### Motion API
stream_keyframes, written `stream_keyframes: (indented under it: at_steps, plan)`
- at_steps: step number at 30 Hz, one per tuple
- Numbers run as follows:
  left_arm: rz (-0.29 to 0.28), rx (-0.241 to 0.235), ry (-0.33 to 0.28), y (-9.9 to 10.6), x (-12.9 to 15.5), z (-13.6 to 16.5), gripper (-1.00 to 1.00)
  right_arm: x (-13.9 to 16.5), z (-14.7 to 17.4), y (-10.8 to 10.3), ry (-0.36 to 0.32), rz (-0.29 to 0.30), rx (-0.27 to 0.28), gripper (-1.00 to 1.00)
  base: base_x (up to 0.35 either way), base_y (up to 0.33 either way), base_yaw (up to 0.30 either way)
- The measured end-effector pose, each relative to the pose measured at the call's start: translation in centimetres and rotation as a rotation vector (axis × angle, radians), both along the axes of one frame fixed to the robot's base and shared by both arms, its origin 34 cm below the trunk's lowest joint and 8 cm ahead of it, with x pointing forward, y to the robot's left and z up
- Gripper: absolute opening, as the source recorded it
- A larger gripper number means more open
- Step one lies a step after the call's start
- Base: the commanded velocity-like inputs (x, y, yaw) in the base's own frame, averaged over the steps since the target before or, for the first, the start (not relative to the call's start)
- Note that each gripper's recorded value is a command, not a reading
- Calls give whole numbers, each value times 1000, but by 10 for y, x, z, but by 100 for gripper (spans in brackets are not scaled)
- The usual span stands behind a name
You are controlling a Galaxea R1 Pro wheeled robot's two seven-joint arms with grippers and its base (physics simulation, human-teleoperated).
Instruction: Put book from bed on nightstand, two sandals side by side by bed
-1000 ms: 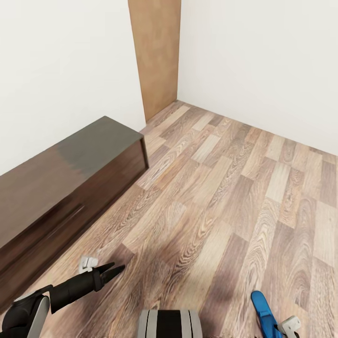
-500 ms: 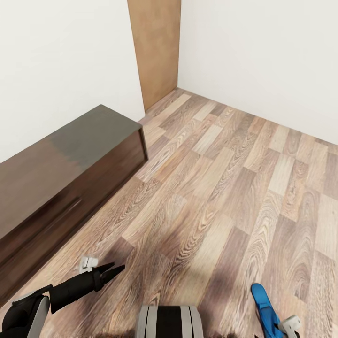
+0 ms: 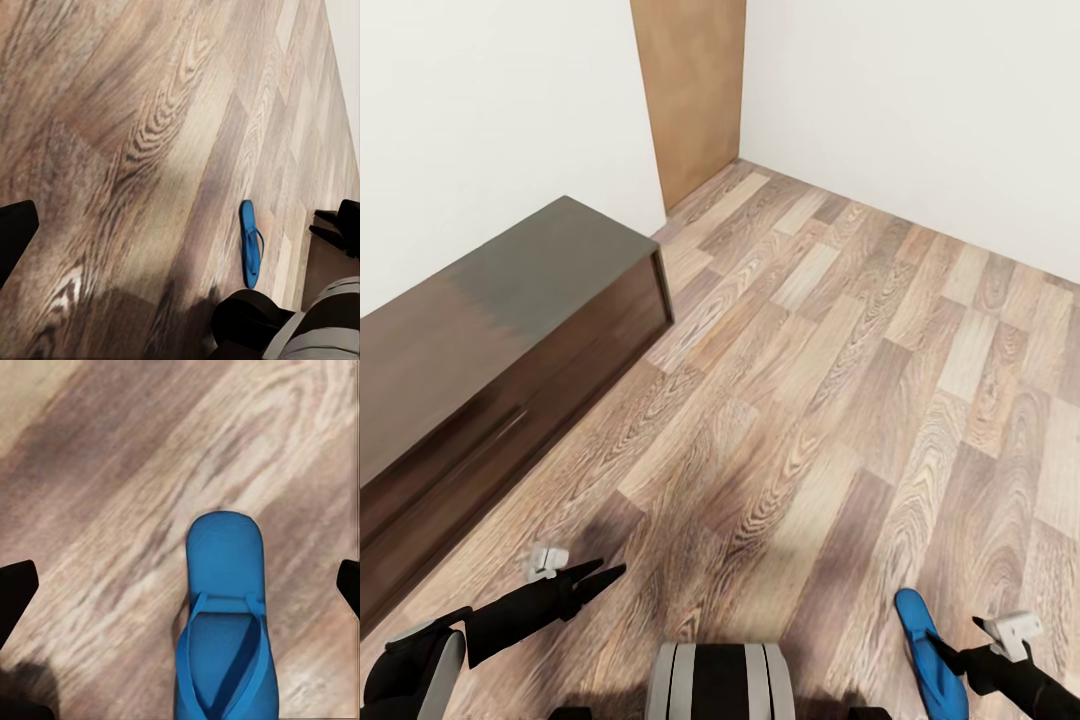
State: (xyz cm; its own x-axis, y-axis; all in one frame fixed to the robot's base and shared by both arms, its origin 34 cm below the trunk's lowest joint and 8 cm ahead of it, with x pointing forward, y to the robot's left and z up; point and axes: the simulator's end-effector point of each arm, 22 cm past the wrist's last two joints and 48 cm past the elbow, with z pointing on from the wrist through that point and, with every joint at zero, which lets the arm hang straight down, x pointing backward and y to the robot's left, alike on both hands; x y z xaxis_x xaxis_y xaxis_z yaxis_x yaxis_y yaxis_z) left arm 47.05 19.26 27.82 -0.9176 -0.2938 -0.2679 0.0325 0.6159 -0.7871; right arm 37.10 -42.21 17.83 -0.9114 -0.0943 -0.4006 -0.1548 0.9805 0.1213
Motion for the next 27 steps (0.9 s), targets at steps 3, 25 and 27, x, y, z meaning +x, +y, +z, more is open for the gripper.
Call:
stream_keyframes:
  at_steps: [3, 25, 27]
  plan:
    - [0, -1, 12, 0, -3, -5, 100, 0, 0, -2, 37, -19, -1, 100, 0, 0, 0]
    - [-1, 0, 56, -1, -13, -23, 100, -20, -11, -1, 202, -72, 3, 100, 0, 0, 0]
    - [-1, 0, 64, -1, -15, -26, 100, -24, -13, 0, 228, -81, 4, 100, 0, 0, 0]
